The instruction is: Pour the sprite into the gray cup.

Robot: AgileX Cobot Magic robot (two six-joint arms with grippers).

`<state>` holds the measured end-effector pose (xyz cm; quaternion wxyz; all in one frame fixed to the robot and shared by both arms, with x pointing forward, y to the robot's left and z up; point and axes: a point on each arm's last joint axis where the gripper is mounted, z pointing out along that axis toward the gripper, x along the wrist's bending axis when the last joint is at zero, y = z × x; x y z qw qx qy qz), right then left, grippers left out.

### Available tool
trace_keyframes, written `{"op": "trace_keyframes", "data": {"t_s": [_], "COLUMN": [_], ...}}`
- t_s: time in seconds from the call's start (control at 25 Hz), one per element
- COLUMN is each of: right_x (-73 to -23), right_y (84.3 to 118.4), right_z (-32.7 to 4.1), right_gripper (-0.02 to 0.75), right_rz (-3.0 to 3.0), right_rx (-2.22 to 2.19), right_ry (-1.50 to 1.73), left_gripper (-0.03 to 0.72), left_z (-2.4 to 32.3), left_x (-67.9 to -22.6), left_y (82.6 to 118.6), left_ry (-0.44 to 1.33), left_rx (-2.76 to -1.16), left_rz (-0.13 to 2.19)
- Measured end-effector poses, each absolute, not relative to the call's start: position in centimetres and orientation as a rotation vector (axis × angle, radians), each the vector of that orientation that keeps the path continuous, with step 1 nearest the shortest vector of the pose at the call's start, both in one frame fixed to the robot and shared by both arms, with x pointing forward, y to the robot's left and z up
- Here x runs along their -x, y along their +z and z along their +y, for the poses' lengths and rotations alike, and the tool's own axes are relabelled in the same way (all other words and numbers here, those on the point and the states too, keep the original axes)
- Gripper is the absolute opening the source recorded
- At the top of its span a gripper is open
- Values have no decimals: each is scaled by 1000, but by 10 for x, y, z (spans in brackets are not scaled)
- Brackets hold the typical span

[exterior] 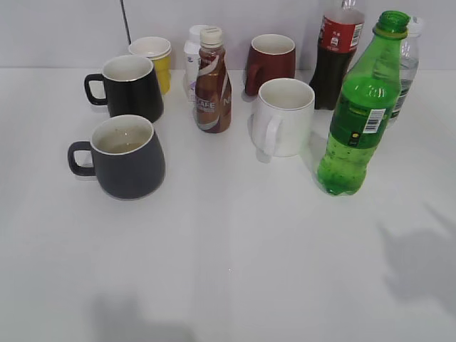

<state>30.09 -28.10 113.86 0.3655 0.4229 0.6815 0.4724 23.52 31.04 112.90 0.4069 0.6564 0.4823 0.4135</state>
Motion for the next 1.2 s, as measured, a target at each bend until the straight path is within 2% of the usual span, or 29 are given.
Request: {"op": "trace_keyframes", "data": {"t_s": [0.28,0.56,0.72,1.2], "right_x": [-254,-237,-236,-245], "right_y": [1095,1057,1055,1053], "right_z": [-307,-306,-306,-300], "right_gripper": [595,595,595,594], "right_rz": [2041,2133,2110,2049], "right_rx": [-1253,-1267,-1223,-1175], "right_ry": [991,1063,1119,1180], "left_gripper": [316,384,426,432], "left_z": [318,311,305,303], "left_x": [-205,-220,-228,-230], "left_y": [1106,1059,1059,1057], "left_ry": [1008,880,874,872], "left_rx": [-1693,-1804,-1743,-1725], "left_rz": [1267,1343,1287,1273]}}
